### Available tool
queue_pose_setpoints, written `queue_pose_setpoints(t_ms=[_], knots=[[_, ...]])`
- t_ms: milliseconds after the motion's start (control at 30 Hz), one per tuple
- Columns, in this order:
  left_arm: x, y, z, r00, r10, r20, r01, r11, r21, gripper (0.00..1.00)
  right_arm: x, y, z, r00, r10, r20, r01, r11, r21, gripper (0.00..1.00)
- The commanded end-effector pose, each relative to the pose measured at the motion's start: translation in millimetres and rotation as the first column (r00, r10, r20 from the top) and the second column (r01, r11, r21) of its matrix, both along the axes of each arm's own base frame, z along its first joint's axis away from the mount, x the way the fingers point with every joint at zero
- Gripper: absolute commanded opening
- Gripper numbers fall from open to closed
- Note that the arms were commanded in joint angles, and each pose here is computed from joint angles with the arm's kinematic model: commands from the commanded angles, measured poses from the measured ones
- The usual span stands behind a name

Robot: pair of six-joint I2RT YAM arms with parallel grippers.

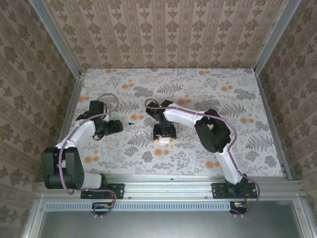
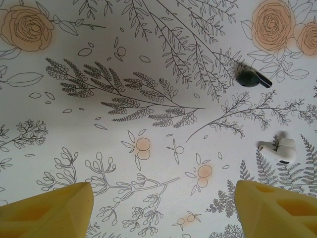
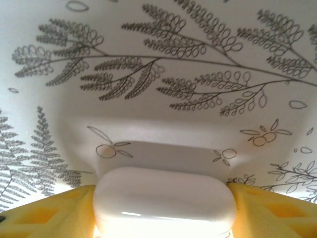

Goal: Insert wireless bluetooth earbuds into charging case

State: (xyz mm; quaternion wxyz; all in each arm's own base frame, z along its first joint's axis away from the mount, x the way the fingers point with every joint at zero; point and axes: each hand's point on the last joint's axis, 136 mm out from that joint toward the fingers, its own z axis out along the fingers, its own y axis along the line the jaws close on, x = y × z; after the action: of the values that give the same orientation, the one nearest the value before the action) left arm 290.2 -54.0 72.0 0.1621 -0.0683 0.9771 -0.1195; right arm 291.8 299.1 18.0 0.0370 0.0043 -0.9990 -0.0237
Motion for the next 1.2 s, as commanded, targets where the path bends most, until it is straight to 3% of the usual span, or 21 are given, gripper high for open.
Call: queue_pose_setpoints(t_ms=[0,200,367,467,667,867,967,1000,1167], knots=[[-2.9,3.2,2.7,1.0,-0.005,0.012,0.005,1.0,0.008,0.74,0.6,-8.7,-11.0,1.0,0.01,-0.002,-0.01,0.999,-0.041,0.62],[4.4,-6.4,19.1,0.995,-0.024,0.093,0.026,0.999,-0.023,0.71,4.5,-12.9,-6.3,0.999,-0.006,0.041,0.006,1.0,-0.015,0.56],[13.4,-43.2,54.6,0.946,-0.15,0.287,0.175,0.982,-0.064,0.7,13.3,-15.0,20.1,0.987,-0.072,0.144,0.059,0.994,0.092,0.55],[12.6,-73.4,78.6,0.858,-0.242,0.452,0.298,0.953,-0.055,0.7,20.9,-8.4,42.6,0.966,-0.147,0.214,0.09,0.963,0.255,0.54],[-3.4,-124.6,115.7,0.616,-0.362,0.7,0.506,0.862,0.001,0.66,43.7,-5.1,106.3,0.874,-0.317,0.369,0.063,0.826,0.561,0.54],[-37.7,-172.0,126.3,0.313,-0.488,0.815,0.693,0.704,0.155,0.61,52.6,-6.6,164.1,0.797,-0.423,0.431,-0.052,0.662,0.748,0.53],[-50.4,-187.8,129.5,0.189,-0.515,0.836,0.737,0.637,0.226,0.59,50.5,-5.1,187.5,0.768,-0.43,0.476,-0.143,0.609,0.78,0.53],[-53.0,-192.3,131.0,0.153,-0.521,0.839,0.744,0.62,0.249,0.59,48.7,-4.5,195.4,0.757,-0.432,0.49,-0.173,0.591,0.788,0.53],[-55.5,-207.6,135.6,0.085,-0.525,0.847,0.759,0.584,0.287,0.57,32.2,-6.8,220.0,0.714,-0.454,0.533,-0.275,0.518,0.81,0.53]])
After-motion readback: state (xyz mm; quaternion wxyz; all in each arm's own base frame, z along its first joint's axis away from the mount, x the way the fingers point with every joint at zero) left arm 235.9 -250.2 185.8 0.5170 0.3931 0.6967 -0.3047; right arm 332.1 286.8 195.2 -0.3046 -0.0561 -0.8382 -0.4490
